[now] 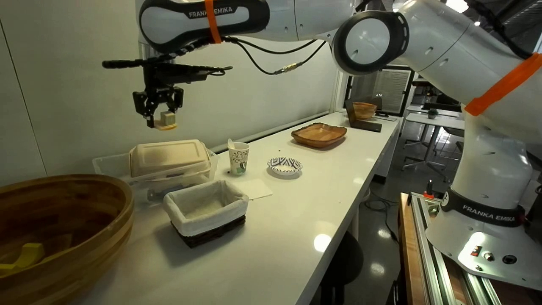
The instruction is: Put the plaque and the block in the bowl
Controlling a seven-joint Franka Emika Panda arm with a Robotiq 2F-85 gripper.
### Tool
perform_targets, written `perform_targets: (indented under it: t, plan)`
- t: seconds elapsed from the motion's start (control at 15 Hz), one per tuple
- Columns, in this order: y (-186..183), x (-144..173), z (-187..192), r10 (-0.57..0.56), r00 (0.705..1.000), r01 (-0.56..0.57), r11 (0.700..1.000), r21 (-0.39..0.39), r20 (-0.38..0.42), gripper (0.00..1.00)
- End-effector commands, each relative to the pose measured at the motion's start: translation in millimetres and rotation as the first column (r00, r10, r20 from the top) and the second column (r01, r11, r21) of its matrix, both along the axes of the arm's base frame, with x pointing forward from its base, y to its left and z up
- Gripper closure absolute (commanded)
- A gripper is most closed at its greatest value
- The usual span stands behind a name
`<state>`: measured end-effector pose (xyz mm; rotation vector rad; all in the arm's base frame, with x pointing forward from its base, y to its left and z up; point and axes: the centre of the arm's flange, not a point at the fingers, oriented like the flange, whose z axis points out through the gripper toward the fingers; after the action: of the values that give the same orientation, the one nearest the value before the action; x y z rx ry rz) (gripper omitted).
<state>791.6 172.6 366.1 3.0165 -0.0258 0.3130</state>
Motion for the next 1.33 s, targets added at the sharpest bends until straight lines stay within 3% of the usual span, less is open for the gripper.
perform_targets:
  t: [0.0, 0.33, 0.53, 0.87, 0.93, 1.27]
  plan:
    - [37, 59, -7, 0.142, 0.989, -0.144, 0.988, -0.058, -0.046, 0.53]
    - [57, 67, -29, 0.333, 0.94, -0.34, 0.931, -0.131, -0.074, 0.53]
    - [64, 67, -38, 0.407, 0.911, -0.412, 0.903, -0.124, -0.066, 0.53]
    - [76, 71, -45, 0.544, 0.839, -0.542, 0.832, -0.121, -0.015, 0.53]
    - [78, 72, -45, 0.557, 0.831, -0.554, 0.826, -0.107, -0.006, 0.07]
    - [78, 76, -38, 0.571, 0.82, -0.568, 0.82, -0.067, 0.031, 0.0]
